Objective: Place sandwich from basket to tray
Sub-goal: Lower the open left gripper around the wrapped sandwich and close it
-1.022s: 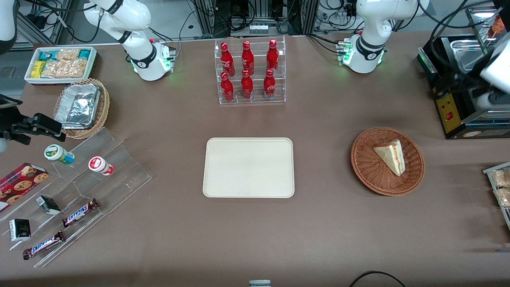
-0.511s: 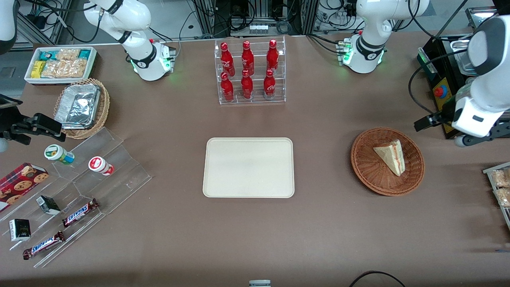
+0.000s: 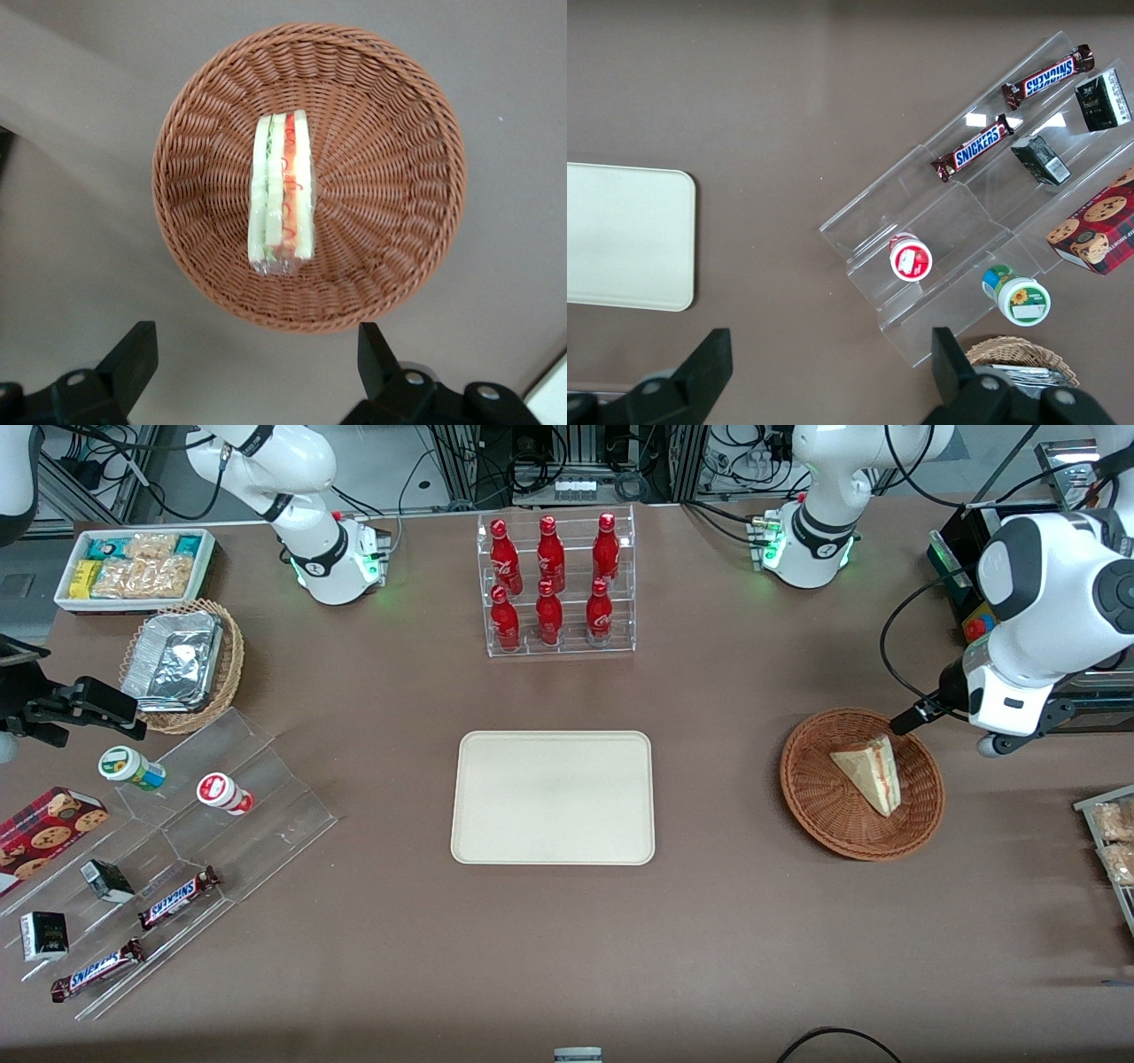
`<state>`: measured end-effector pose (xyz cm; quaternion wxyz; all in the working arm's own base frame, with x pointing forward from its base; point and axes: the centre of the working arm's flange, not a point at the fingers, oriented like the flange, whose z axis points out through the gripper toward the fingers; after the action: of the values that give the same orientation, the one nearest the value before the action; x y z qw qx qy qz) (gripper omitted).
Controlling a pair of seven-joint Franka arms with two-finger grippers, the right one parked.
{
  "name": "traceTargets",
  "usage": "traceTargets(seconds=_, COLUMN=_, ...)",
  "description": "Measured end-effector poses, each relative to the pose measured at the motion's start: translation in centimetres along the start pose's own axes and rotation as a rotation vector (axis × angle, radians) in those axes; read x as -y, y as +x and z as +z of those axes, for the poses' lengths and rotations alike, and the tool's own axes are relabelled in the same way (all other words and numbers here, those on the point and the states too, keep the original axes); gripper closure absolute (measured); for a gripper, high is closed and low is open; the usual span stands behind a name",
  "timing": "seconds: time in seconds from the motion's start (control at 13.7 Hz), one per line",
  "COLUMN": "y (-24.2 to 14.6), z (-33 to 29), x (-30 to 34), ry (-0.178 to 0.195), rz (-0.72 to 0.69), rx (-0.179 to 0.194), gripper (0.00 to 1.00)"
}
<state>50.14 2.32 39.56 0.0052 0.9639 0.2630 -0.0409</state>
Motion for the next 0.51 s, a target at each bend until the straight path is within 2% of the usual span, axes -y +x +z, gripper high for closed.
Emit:
traceTargets(seconds=0.29, y=-0.1, z=3.6, x=0.5, ry=-0.056, rz=-0.057, rx=-0.061, gripper=0.00)
traceTargets(seconds=0.51, y=0.8, z=6.1, x=0.2, ry=-0.078, rz=-0.090, rx=-0.102, gripper=0.00)
